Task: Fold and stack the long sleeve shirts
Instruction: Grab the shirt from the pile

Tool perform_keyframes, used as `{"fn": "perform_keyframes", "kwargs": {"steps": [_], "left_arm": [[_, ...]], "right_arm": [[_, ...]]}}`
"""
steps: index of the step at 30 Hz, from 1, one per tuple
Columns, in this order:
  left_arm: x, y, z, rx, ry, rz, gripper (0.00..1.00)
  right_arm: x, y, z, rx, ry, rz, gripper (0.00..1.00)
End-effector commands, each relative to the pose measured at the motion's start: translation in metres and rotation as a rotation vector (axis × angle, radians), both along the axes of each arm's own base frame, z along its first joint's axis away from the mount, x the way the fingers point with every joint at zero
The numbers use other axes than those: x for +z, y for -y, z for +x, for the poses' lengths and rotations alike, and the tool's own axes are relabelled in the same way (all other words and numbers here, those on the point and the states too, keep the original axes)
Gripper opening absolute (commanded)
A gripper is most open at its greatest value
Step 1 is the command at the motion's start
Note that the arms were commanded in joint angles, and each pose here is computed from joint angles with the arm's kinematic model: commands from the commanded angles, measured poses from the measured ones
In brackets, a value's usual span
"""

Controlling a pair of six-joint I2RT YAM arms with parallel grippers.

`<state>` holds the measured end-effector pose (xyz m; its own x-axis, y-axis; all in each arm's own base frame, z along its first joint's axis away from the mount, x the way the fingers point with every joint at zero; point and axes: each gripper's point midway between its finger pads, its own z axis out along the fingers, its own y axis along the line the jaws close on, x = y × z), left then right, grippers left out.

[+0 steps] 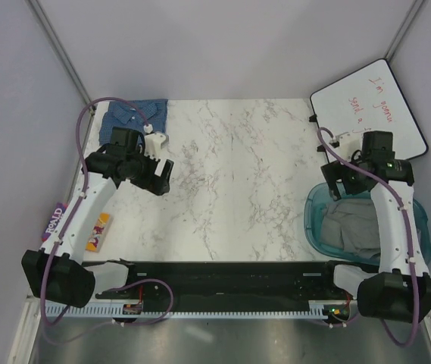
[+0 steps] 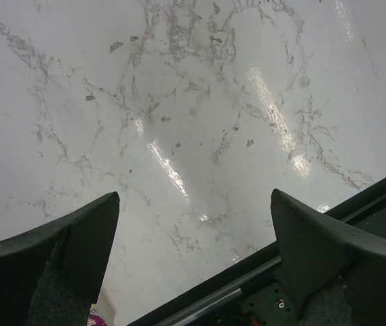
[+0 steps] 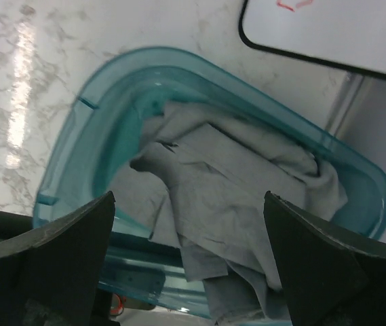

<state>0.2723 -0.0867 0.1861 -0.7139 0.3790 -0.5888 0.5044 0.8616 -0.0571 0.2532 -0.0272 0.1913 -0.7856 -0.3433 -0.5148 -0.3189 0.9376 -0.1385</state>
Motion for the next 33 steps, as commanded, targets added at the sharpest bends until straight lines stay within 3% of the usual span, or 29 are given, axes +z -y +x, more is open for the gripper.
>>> {"fn": "perform_keyframes", "kwargs": {"steps": [1,9,16,23,25,26,28,29,33], "left_arm": [[0.01,0.01,0.009,-0.059,0.033,0.004,1.0],[0.006,0.023,0.004,-0.112,0.01,-0.055,1.0],[0.0,0.024,-0.006,-0.154,0.004,-0.06,1.0],[-0.001,0.024,-0.007,-0.169,0.008,-0.057,1.0],[0.001,0.026,-0.006,-0.169,0.009,-0.063,0.99],[0.002,0.026,-0.005,-0.171,0.01,-0.067,1.0],[0.004,0.029,-0.006,-0.177,0.012,-0.083,0.99],[0.006,0.031,-0.005,-0.179,0.015,-0.091,1.0],[0.013,0.034,-0.004,-0.175,0.023,-0.114,0.99]], "right_arm": [[-0.009,0.044,-0.046,-0.011,-0.133,-0.109,0.98],[-0.066,0.106,-0.083,-0.128,-0.365,-0.111,0.98],[-0.13,0.15,-0.07,-0.226,-0.381,-0.231,0.98],[-0.194,0.142,-0.082,-0.226,-0.482,-0.177,0.98],[-0.202,0.136,-0.086,-0.201,-0.509,-0.146,0.83],[-0.202,0.135,-0.086,-0.195,-0.512,-0.14,0.55],[-0.196,0.127,-0.089,-0.164,-0.525,-0.101,0.24],[-0.188,0.123,-0.081,-0.158,-0.489,-0.066,0.0],[-0.11,0.109,-0.065,-0.134,-0.313,0.024,0.0]]}}
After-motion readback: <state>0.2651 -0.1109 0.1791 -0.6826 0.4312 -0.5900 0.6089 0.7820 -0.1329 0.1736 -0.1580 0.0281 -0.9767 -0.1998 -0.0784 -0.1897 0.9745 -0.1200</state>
